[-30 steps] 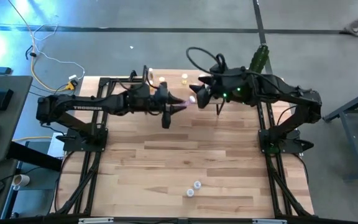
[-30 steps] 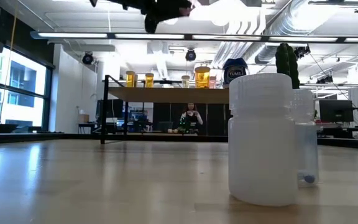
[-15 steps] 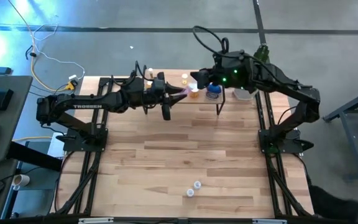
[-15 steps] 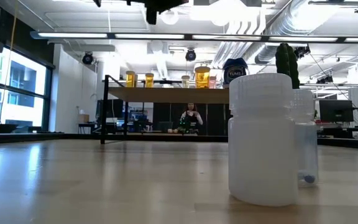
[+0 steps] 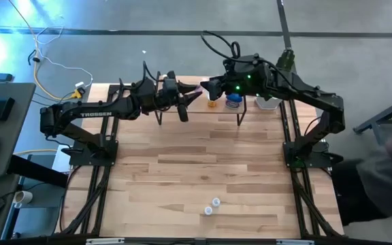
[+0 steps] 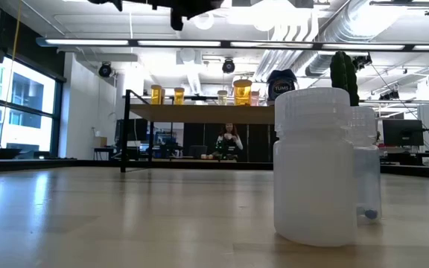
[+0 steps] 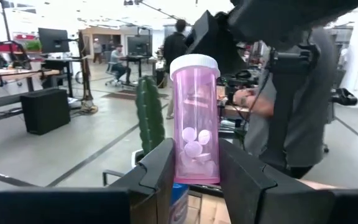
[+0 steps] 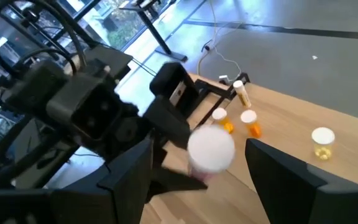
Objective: Pick and place medicine bottles onto shelf by color
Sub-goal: Put the pink pill bottle on the shelf
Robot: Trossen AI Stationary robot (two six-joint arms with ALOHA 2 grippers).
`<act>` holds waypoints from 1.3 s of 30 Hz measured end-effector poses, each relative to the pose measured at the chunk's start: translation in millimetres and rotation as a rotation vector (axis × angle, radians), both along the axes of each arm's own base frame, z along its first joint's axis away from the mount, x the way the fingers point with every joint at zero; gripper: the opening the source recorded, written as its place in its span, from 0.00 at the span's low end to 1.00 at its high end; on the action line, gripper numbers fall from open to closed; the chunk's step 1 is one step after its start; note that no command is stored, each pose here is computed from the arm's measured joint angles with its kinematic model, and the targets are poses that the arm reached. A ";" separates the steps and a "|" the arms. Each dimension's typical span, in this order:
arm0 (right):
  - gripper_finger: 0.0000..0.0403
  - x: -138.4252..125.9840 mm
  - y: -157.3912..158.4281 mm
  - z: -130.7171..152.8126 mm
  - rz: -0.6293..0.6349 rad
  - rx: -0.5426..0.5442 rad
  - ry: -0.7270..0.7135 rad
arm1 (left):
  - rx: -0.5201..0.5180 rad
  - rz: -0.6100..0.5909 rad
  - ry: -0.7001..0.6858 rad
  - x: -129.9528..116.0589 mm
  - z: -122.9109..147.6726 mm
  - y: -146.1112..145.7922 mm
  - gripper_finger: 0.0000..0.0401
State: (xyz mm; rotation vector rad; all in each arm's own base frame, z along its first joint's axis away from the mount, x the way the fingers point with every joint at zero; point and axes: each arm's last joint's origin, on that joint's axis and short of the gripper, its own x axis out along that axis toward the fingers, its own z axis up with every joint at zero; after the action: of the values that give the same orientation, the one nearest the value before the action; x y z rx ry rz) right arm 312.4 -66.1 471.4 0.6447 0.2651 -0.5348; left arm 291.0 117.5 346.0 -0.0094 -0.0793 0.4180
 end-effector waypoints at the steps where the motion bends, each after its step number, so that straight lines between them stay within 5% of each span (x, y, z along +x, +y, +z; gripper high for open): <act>1: 0.62 0.0 -0.5 -0.3 -0.002 0.000 0.002 | 0.000 0.005 -0.001 -0.4 0.1 1.0 0.25; 13: 0.60 20.1 -4.7 -12.8 0.005 -0.021 0.023 | -0.006 0.014 -0.008 -1.8 0.4 4.4 0.25; 31: 0.25 18.7 -4.9 -12.6 -0.014 -0.032 0.031 | -0.008 0.037 -0.006 -2.1 0.2 4.9 0.25; 39: 0.27 18.8 -4.9 -12.6 -0.011 -0.036 0.033 | -0.005 0.038 -0.005 -2.1 0.2 4.9 0.25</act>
State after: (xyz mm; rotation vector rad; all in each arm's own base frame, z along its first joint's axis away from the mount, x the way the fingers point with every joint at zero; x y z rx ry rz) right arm 331.2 -71.0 458.8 0.6036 0.2821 -0.5600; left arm 288.9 122.4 346.2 -0.0138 -0.0831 0.4565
